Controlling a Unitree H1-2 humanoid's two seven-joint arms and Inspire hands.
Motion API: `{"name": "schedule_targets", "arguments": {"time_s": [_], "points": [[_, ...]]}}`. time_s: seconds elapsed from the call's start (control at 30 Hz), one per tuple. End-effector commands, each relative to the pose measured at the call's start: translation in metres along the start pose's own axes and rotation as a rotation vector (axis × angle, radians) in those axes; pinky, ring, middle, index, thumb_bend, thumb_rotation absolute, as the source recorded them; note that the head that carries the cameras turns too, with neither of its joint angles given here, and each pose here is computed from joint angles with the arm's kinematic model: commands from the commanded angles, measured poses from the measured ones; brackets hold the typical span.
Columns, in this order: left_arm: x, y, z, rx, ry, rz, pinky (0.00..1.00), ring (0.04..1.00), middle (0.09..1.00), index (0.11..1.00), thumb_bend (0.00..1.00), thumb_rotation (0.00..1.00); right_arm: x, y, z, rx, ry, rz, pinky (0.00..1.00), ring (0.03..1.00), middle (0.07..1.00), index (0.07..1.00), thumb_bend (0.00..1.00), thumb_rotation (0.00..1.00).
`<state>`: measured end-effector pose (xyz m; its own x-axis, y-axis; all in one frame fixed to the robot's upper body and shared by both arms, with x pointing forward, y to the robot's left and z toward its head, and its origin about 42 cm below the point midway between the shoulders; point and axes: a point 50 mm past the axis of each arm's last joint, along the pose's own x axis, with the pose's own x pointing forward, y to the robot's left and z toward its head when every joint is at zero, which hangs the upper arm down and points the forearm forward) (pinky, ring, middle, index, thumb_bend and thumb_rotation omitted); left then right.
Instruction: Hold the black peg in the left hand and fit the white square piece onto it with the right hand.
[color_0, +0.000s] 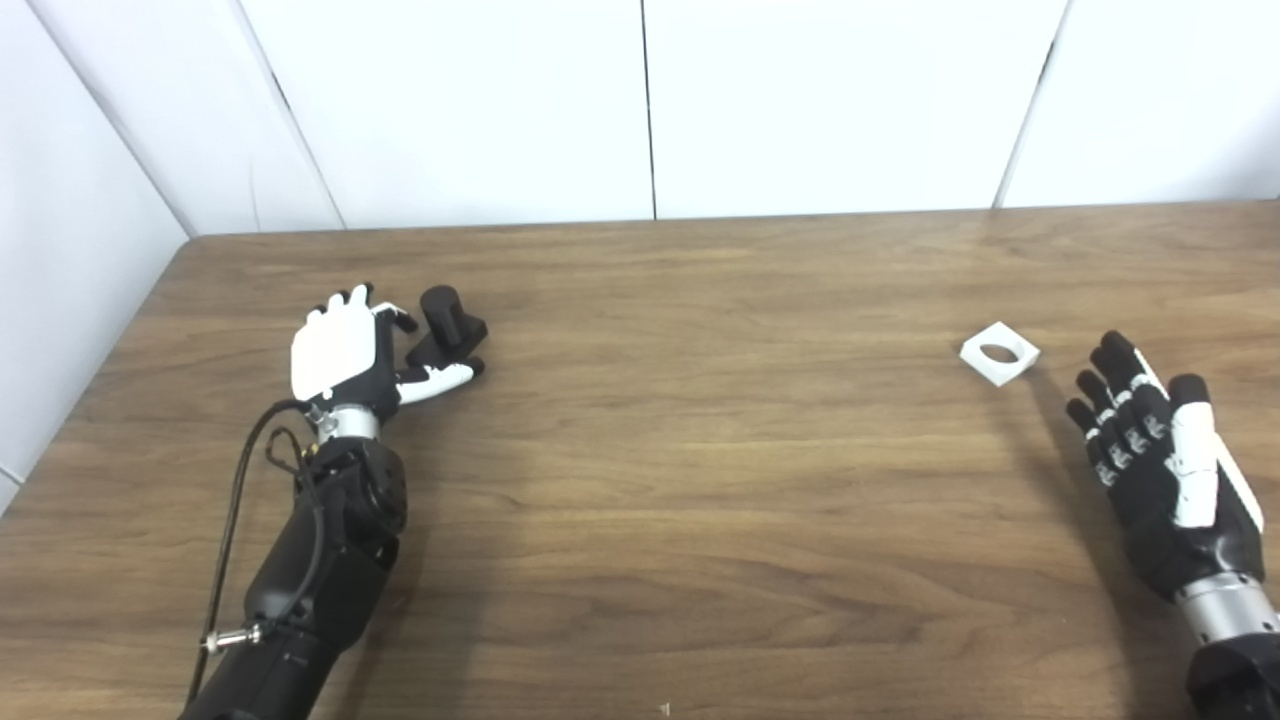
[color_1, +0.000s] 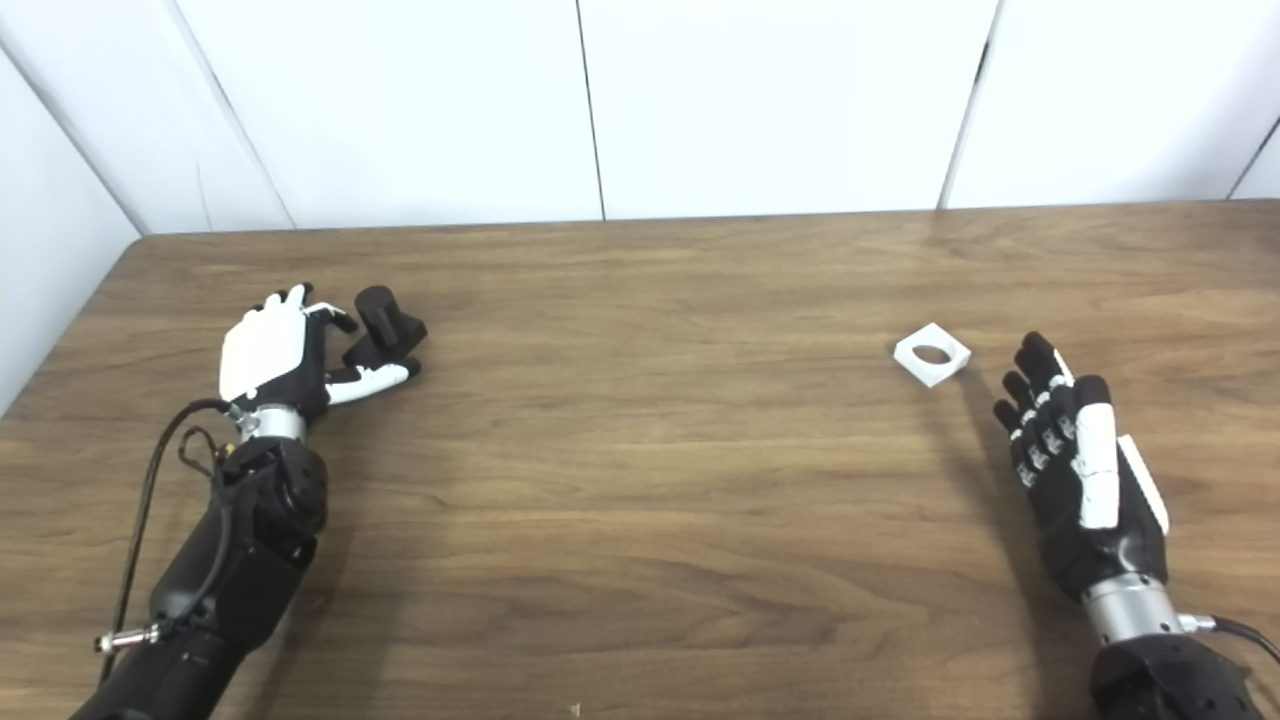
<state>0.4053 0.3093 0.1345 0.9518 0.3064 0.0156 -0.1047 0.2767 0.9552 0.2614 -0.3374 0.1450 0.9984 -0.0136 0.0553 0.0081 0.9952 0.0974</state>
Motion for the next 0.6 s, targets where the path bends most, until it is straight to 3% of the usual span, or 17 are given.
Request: {"name": "schedule_targets", "arguments": {"time_s": [0.0,0.57], "points": [[0.0122,0.0143,-0.0006,0.038,-0.003,0.047,1.0,1.0,0.964,0.639,0.79,0.51,0.0046,-0.0023,0.0147,-0.019,-0.08,0.02,1.0,1.0,1.0,0.967,0.62,0.99],[0.0066,0.0054,-0.0018,0.0,-0.004,0.064,1.0,0.993,0.903,0.553,0.74,0.39,0.0067,-0.0069,0.021,-0.024,-0.09,0.032,1.0,1.0,1.0,0.982,0.63,0.98]]}}
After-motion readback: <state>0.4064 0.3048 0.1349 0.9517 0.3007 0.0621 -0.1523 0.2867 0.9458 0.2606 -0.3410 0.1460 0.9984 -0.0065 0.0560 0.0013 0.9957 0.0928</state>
